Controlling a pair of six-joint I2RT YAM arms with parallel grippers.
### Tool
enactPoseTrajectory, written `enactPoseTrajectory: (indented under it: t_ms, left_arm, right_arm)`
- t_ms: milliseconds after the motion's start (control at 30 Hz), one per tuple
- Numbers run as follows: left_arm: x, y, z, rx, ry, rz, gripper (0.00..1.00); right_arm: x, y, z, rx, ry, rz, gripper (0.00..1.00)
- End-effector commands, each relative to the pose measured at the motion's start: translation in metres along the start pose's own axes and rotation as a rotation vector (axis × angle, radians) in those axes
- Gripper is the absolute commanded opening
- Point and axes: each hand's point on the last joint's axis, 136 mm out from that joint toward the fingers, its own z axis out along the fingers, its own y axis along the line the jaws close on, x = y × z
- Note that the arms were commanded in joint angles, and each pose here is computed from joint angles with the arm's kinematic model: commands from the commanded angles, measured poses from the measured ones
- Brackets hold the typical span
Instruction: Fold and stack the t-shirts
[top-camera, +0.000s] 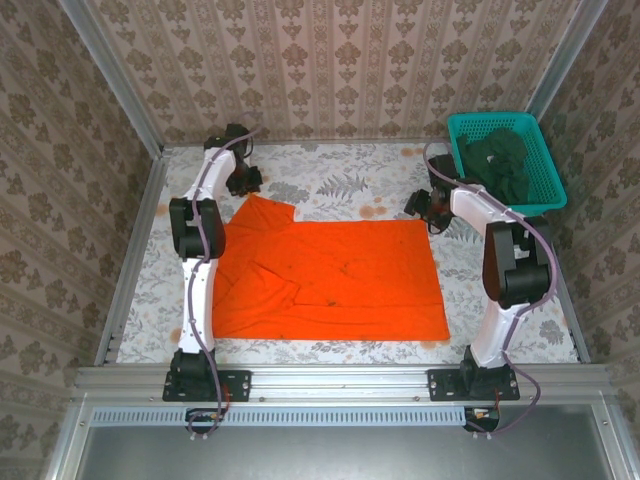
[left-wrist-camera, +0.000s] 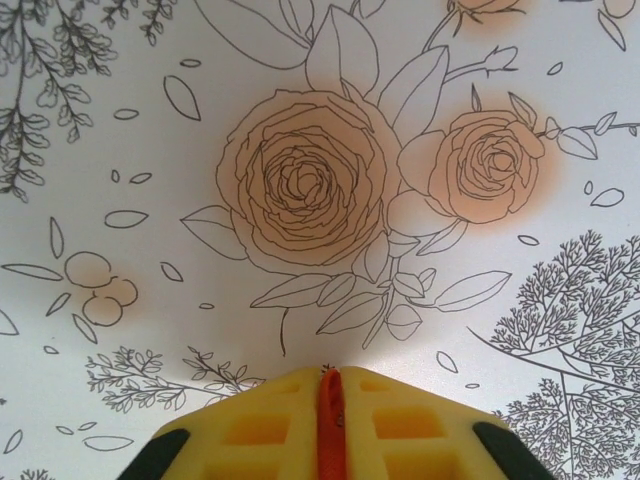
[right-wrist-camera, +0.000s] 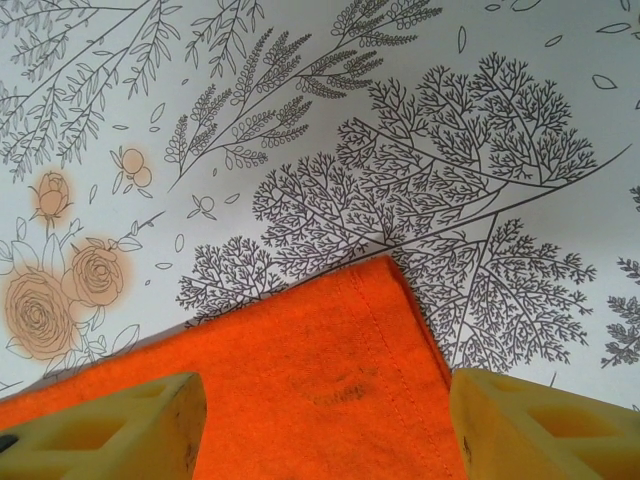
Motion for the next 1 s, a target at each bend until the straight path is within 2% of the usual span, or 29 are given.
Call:
enactPoseTrajectory:
  t_ms: [0, 100, 167, 567, 967]
  left_arm:
    - [-0.009, -0.006, -0.013, 0.028, -0.032, 0.005, 0.08]
    - [-0.011, -0.010, -0.016, 0.044, -0.042, 0.009, 0.03]
    - [-0.013, -0.015, -0.018, 0.050, -0.055, 0.021, 0.00]
    - [-0.014, -0.031, -0.023, 0.063, -0.086, 0.056, 0.00]
    - [-0.014, -0.027, -0.022, 0.042, -0.093, 0.073, 0.00]
  right_arm:
    - [-0.002, -0.006, 0.002, 0.041, 0.023, -0.002, 0.67]
    - [-0.003, -0.012, 0.008, 0.077, 0.037, 0.010, 0.66]
    - [-0.004, -0.015, 0.013, 0.091, 0.050, 0.027, 0.61]
    - [-0.016, -0.025, 0.045, 0.140, 0.063, 0.078, 0.50]
    - [-0.012, -0.022, 0.058, 0.131, 0.106, 0.079, 0.32]
